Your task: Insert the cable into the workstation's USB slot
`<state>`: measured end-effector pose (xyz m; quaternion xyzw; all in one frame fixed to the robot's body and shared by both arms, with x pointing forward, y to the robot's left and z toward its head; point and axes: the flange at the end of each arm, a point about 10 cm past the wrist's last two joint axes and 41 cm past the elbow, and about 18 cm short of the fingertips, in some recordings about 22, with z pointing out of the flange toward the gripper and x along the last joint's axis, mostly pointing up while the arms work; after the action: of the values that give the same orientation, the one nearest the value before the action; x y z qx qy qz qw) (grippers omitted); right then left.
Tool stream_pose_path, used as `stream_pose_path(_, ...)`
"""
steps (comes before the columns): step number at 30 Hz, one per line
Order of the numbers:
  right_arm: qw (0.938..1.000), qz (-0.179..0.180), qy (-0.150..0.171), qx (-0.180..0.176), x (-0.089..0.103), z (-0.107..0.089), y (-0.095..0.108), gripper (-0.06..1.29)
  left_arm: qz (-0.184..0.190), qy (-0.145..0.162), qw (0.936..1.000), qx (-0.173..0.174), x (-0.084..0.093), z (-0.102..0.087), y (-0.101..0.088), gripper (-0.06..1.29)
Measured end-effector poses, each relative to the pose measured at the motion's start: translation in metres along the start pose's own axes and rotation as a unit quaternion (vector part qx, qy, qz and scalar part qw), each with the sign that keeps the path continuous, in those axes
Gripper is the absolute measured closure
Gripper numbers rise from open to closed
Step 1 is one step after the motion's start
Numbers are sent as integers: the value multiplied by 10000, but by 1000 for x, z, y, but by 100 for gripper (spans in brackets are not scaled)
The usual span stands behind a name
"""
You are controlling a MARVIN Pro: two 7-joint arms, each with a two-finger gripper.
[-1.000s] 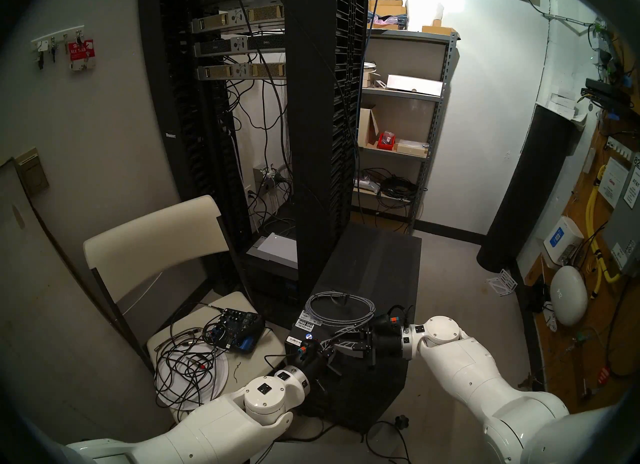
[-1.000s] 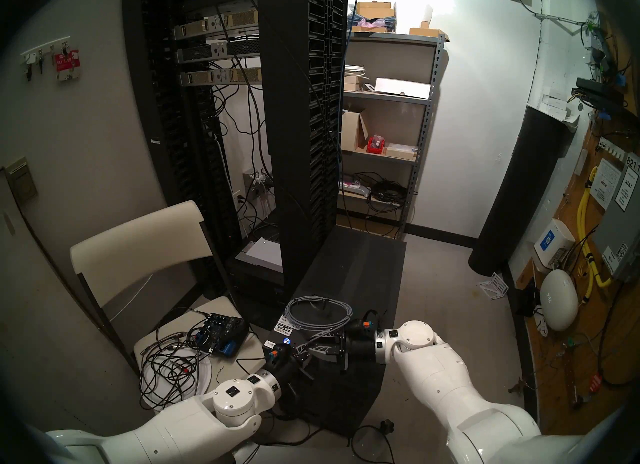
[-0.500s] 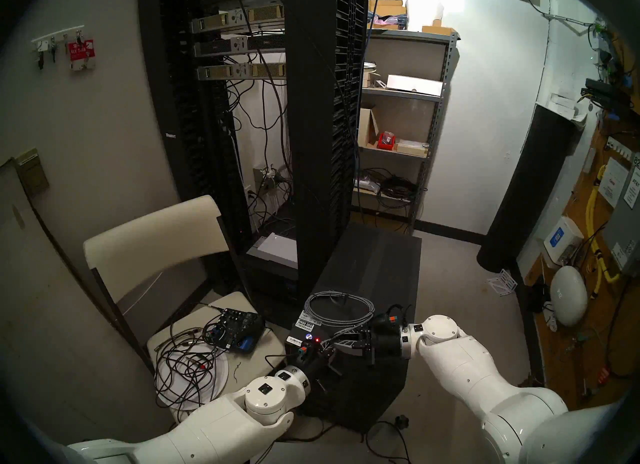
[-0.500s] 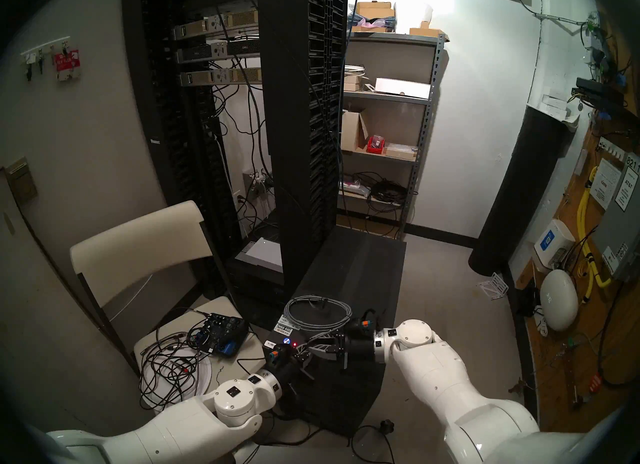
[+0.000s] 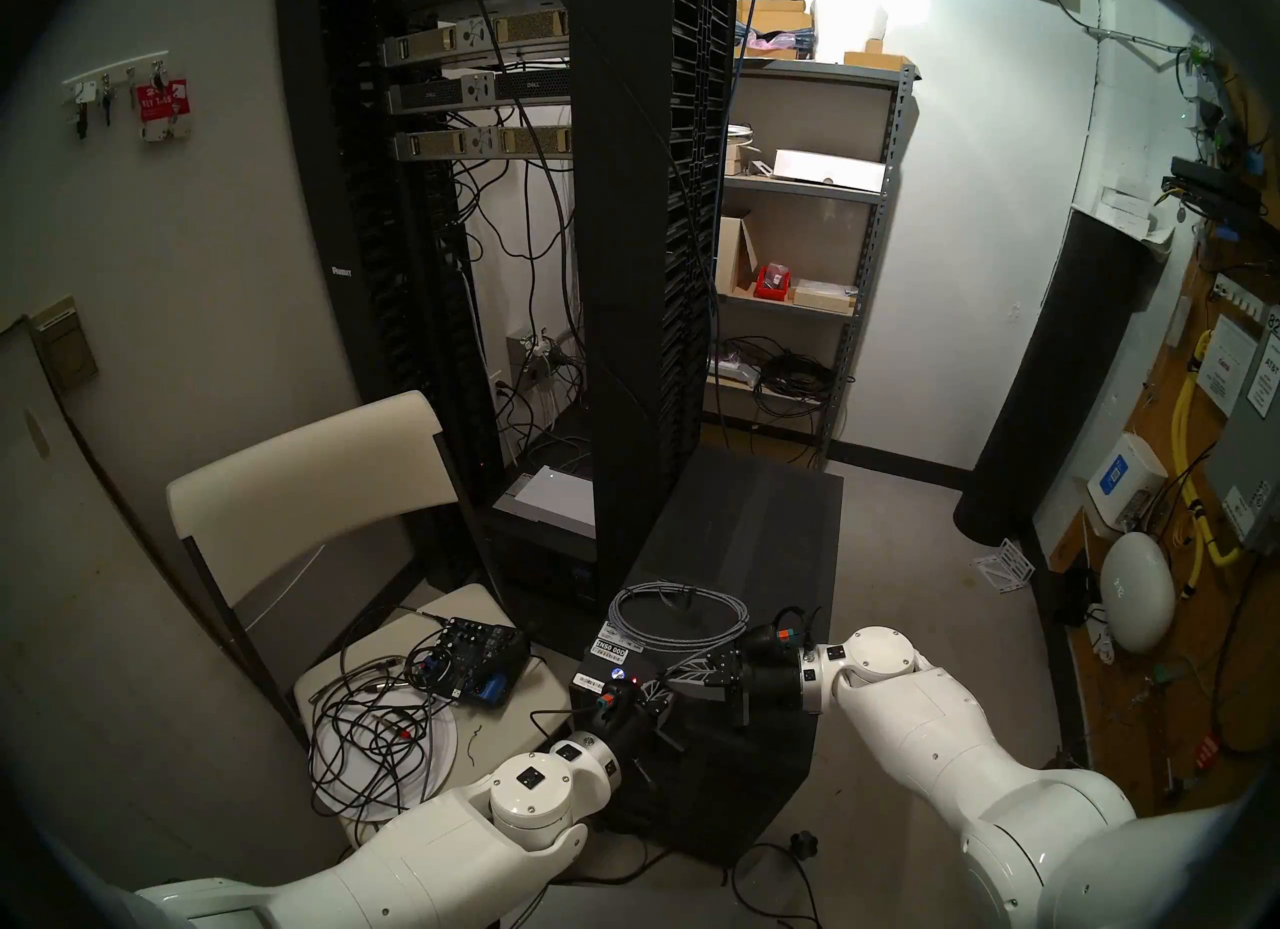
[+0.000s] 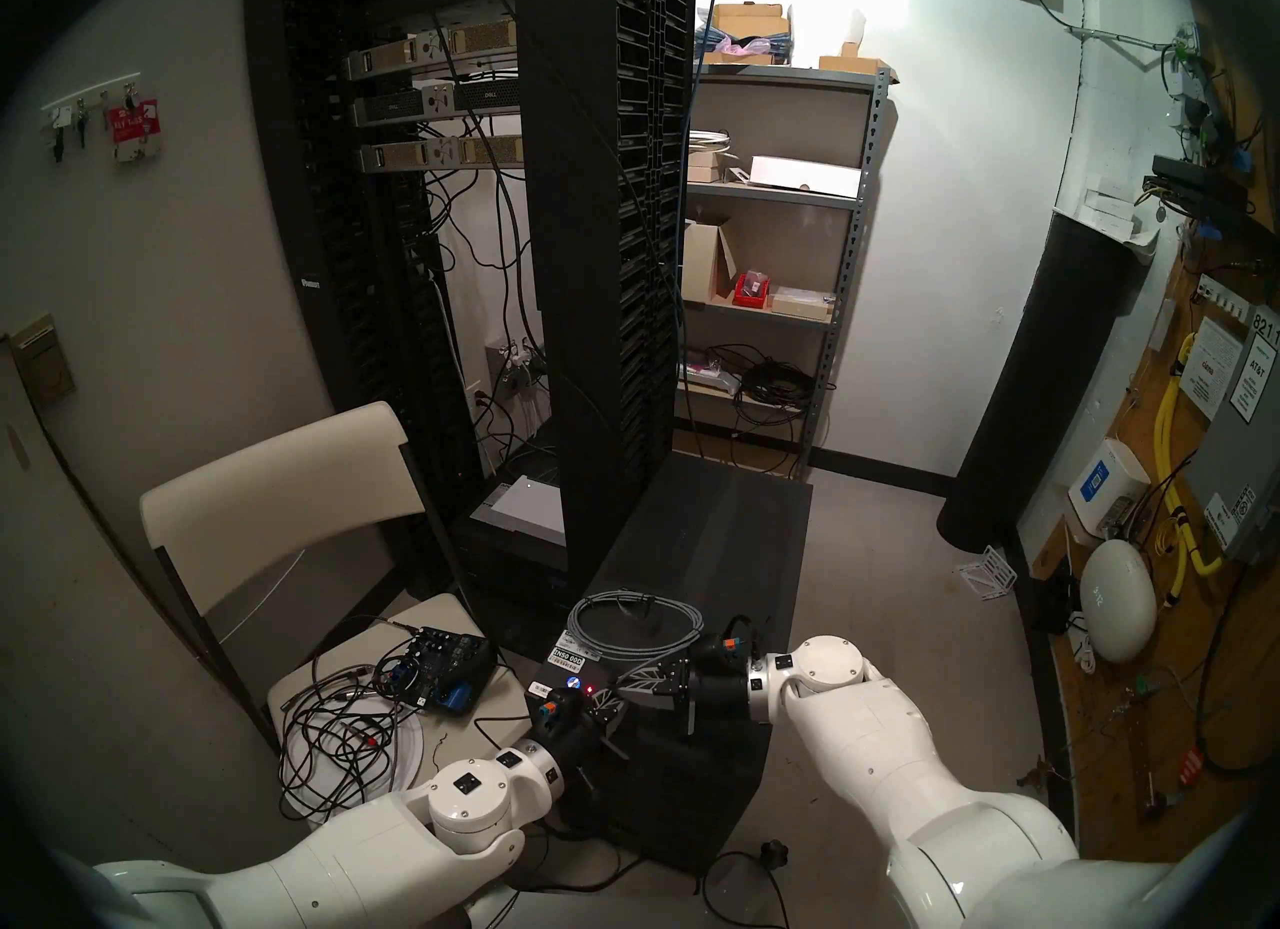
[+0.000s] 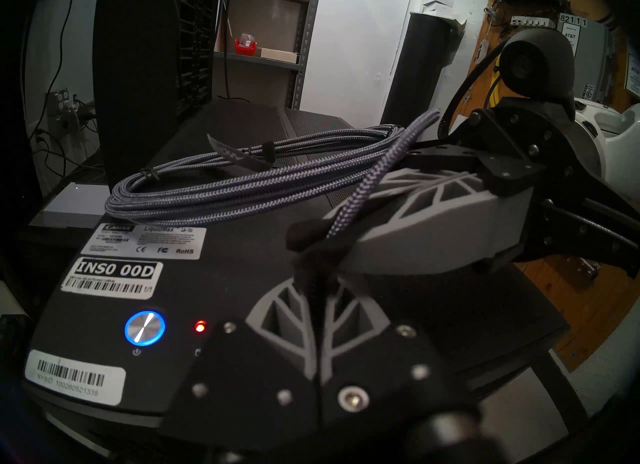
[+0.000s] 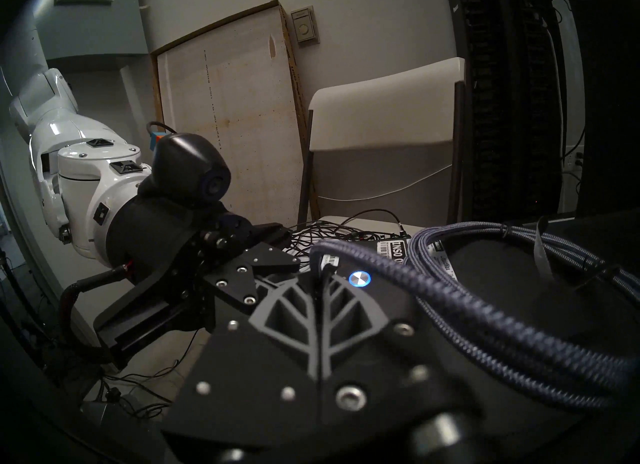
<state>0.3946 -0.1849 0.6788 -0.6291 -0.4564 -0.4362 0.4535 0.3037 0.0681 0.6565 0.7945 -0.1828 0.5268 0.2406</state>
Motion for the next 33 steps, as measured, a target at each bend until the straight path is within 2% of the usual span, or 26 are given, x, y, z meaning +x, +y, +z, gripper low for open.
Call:
stream_pose_path(4, 10000, 0, -24, 29, 0, 0, -1, 125, 5, -17, 10000, -16, 0, -1, 1, 124)
stream_pose_path(9, 10000, 9, -49, 77, 0, 1, -2, 125, -3, -60, 10000, -30, -3, -3, 2, 117)
stream_pose_path(11, 9999, 9, -54, 95, 1, 1, -3, 125, -9, -77, 10000, -32, -4, -4, 3, 108)
stream_pose_path(18, 9999, 7, -61, 115, 0, 0, -6, 125, -19, -42, 10000, 23, -1, -6, 0, 89)
stream_pose_path(19, 9999, 9, -61, 107, -1, -1, -7, 125, -20, -26, 10000, 41, 0, -6, -1, 75)
stream_pose_path(20, 9999, 10, -60, 100, -1, -2, -7, 125, -22, -15, 10000, 54, 1, -6, -2, 68)
stream_pose_path(21, 9999, 13, -61, 88, -1, -3, -7, 125, -20, 3, 10000, 74, 3, -7, -4, 30)
stream_pose_path(22, 9999, 13, -61, 82, -1, -4, -8, 125, -16, 10, 10000, 80, 3, -7, -4, 11)
stream_pose_path(24, 10000, 16, -65, 66, -2, -6, -8, 125, 2, 37, 10000, 87, 6, -7, -6, -2)
stream_pose_path(33, 10000, -2, -71, -25, -2, -13, -8, 125, 229, 81, 9997, 41, 11, -20, -9, -2)
